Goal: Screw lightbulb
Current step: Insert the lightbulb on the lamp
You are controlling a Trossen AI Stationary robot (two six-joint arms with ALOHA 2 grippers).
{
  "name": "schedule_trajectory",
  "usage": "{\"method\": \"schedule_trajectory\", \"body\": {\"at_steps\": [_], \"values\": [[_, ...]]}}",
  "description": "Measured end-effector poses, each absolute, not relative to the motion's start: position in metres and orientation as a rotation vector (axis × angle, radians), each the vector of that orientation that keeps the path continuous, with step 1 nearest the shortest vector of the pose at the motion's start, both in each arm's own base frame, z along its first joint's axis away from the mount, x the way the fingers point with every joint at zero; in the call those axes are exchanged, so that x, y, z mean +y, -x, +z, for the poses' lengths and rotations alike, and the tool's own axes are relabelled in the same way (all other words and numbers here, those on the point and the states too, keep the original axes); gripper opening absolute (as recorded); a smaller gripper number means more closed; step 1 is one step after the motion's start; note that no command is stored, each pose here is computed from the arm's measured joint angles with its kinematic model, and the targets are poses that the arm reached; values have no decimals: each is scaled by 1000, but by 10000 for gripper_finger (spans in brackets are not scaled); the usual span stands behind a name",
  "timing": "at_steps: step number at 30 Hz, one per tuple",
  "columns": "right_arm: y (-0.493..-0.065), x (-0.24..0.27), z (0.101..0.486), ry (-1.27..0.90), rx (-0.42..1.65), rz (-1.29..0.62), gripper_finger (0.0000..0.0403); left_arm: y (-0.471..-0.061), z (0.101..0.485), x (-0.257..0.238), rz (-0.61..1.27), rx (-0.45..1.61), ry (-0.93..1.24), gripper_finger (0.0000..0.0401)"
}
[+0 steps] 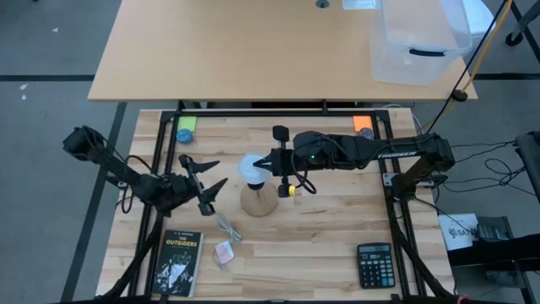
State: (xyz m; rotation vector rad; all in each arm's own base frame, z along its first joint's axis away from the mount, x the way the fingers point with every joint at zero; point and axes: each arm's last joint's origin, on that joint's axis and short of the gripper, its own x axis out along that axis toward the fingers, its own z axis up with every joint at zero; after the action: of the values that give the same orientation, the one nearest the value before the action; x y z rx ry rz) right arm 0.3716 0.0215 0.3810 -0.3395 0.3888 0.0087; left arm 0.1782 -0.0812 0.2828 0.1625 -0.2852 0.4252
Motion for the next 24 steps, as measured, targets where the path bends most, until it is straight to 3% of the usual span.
{"method": "schedule_trajectory", "body": {"at_steps": [24], "values": [[-372, 22, 382, 407, 378, 41, 0, -195, 290, -83, 409, -126, -239, 263]]}}
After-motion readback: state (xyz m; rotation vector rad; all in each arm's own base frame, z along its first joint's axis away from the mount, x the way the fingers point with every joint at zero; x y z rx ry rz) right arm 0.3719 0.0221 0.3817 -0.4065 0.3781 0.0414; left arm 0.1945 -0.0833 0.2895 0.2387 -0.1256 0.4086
